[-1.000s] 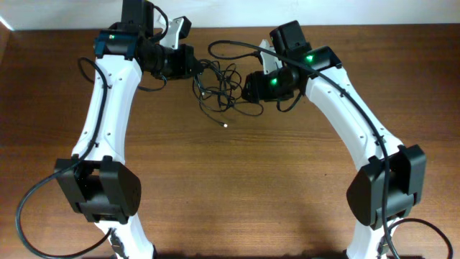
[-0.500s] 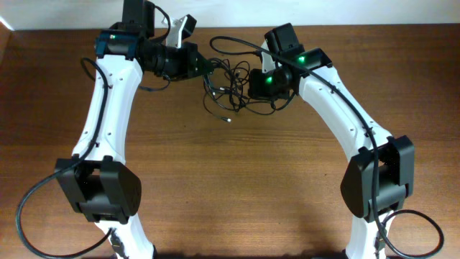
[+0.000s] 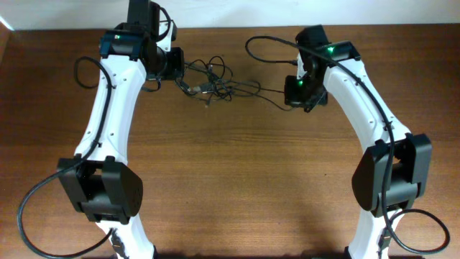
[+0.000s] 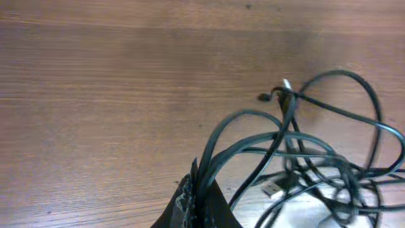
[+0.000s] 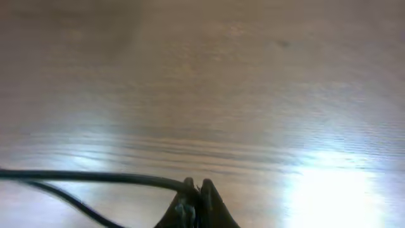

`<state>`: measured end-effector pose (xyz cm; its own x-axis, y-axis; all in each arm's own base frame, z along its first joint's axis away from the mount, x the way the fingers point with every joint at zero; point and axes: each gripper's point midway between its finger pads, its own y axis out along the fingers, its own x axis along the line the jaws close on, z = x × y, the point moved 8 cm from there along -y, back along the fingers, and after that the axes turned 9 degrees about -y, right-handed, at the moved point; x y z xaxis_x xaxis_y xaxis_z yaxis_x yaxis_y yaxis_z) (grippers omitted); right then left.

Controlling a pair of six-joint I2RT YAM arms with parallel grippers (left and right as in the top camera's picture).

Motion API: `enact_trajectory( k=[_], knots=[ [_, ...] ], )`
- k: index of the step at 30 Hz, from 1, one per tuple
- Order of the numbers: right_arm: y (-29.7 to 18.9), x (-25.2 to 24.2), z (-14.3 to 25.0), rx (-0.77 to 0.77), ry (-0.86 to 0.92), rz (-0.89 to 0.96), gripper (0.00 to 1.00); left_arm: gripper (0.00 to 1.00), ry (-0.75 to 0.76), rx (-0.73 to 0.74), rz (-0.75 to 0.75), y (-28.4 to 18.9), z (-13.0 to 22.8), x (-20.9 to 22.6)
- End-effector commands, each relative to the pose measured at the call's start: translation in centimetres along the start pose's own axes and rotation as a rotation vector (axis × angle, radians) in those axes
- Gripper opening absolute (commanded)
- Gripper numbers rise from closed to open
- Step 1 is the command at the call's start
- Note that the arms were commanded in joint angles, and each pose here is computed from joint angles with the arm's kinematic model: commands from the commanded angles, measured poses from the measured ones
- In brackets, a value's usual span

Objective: Untangle cables

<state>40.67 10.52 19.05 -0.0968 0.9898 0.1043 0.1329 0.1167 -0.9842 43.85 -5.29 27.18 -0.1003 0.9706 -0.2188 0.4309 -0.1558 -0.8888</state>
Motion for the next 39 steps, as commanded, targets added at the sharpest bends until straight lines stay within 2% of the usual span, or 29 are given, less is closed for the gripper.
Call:
enact_trajectory(
  k=[1, 7, 10, 11, 12, 15, 16, 17, 19, 21, 22, 24, 25, 28, 32, 39],
  knots=[
    [-1.4, -5.5, 0.2, 0.018, 0.061, 0.276, 0.04, 0.00, -0.033, -0.078, -0.217, -0.9, -1.1, 3.2],
    [-4.0, -14.0, 1.5, 0.052, 0.362, 0.349, 0.04, 0.03, -0.034, -0.116, -0.395, -1.4, -1.3, 4.8],
    [-4.2, -16.0, 2.2, 0.068, 0.420, 0.337, 0.04, 0.07, -0.037, -0.122, -0.452, -1.6, -1.4, 5.5],
    [-4.1, -15.6, 2.0, 0.070, 0.373, 0.271, 0.04, 0.06, -0.040, -0.117, -0.438, -1.6, -1.3, 5.5],
    [-4.0, -15.2, 1.8, 0.068, 0.329, 0.227, 0.04, 0.05, -0.040, -0.107, -0.403, -1.5, -1.3, 5.2],
    [-3.5, -11.8, 0.8, 0.042, 0.104, -0.012, 0.05, 0.00, -0.029, -0.040, -0.164, -0.8, -0.7, 3.1],
    [-3.5, -10.2, 0.4, 0.021, 0.035, -0.105, 0.11, 0.00, -0.002, -0.013, -0.071, -0.7, -0.4, 2.2],
    [-3.5, -8.9, 0.1, 0.006, -0.006, -0.174, 0.25, 0.00, 0.036, 0.038, 0.084, -0.7, 0.2, 0.8],
    [-3.8, -7.2, -0.3, -0.021, -0.041, -0.246, 0.50, 0.00, 0.051, 0.099, 0.184, -0.8, 1.1, -0.5],
    [-5.0, -5.0, -1.0, -0.068, -0.120, -0.328, 0.62, 0.00, 0.064, 0.144, 0.194, -0.8, 2.0, -1.4],
    [-5.9, -4.0, -1.4, -0.095, -0.147, -0.348, 0.65, 0.00, 0.069, 0.157, 0.204, -0.8, 2.3, -1.8],
    [-7.7, -1.3, -2.1, -0.145, -0.213, -0.389, 0.65, 0.00, 0.087, 0.189, 0.272, -0.9, 3.0, -3.3],
    [-8.3, 0.7, -2.4, -0.164, -0.222, -0.403, 0.65, 0.00, 0.102, 0.203, 0.353, -1.0, 3.3, -4.8],
    [-7.7, 3.7, -2.3, -0.162, -0.247, -0.422, 0.65, 0.00, 0.095, 0.202, 0.504, -1.6, 3.0, -5.9],
    [-6.3, 6.6, -1.6, -0.131, -0.291, -0.409, 0.65, 0.00, -0.020, 0.171, 0.673, -2.7, 1.1, -4.7],
    [-5.8, 9.6, -1.1, -0.149, -0.374, -0.349, 0.64, 0.00, -0.069, 0.172, 0.800, -3.8, 0.3, -3.2]
  ],
)
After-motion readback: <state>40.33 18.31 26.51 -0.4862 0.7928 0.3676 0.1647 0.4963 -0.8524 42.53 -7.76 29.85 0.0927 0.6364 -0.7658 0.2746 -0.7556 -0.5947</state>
